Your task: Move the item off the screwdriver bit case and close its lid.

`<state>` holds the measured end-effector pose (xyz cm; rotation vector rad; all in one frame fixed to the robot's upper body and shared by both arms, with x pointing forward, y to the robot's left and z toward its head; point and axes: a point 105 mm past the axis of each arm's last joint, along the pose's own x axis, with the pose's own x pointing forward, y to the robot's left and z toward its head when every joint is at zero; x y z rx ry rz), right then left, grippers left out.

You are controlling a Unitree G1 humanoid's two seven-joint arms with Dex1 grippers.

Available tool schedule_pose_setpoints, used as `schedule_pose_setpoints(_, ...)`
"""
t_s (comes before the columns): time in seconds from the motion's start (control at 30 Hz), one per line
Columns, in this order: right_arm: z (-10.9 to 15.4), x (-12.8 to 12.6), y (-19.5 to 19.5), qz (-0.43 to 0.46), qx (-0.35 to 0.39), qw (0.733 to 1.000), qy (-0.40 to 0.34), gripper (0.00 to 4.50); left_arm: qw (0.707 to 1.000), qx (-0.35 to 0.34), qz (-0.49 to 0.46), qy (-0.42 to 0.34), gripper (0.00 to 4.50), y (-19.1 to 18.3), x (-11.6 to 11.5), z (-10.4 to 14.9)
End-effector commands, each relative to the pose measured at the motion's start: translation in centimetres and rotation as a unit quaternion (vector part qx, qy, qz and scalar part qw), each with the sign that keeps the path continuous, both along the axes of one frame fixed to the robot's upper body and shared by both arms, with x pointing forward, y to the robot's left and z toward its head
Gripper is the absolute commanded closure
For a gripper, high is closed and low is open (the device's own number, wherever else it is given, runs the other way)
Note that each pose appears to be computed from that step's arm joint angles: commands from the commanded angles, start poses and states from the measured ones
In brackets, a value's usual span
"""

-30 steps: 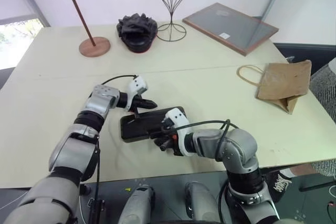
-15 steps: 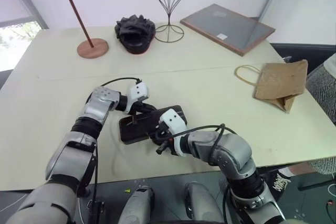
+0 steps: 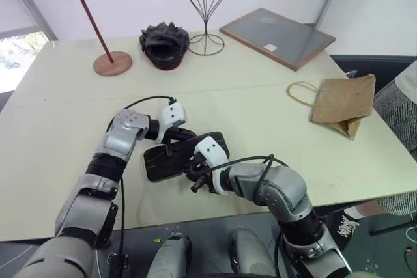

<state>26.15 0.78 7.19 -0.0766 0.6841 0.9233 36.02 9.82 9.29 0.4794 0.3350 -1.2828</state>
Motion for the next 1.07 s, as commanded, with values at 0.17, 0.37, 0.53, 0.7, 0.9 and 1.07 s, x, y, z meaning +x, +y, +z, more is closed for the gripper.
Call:
schedule_pose_setpoints(0.17,4.0,0.7,-0.8,-0.018,0.040,0.999,-0.024,4.46,1.000,0.014,0.010,-0.005,4.50,0.2,1.2,-2.1)
schedule_pose_setpoints(0.37,4.6,-1.2,-2.6,0.035,0.031,0.999,-0.015,4.46,0.993,-0.036,0.103,-0.049,4.50,3.4,4.1,1.8)
schedule_pose_setpoints(0.53,7.0,-0.8,-5.5,0.057,0.019,0.996,-0.065,4.46,0.989,-0.093,0.107,-0.042,4.50,5.6,2.3,5.2)
schedule_pose_setpoints(0.7,9.5,0.2,-8.1,0.069,0.000,0.990,-0.120,4.46,0.985,-0.122,0.117,-0.031,4.50,7.2,-2.8,8.3)
schedule_pose_setpoints(0.9,11.6,1.7,-9.1,0.077,-0.005,0.982,-0.175,4.46,0.980,-0.125,0.155,0.022,4.50,8.8,-9.5,9.0)
schedule_pose_setpoints(1.07,12.4,3.1,-9.5,0.082,-0.005,0.977,-0.195,4.46,0.969,-0.136,0.207,0.025,4.50,9.2,-12.7,9.0)
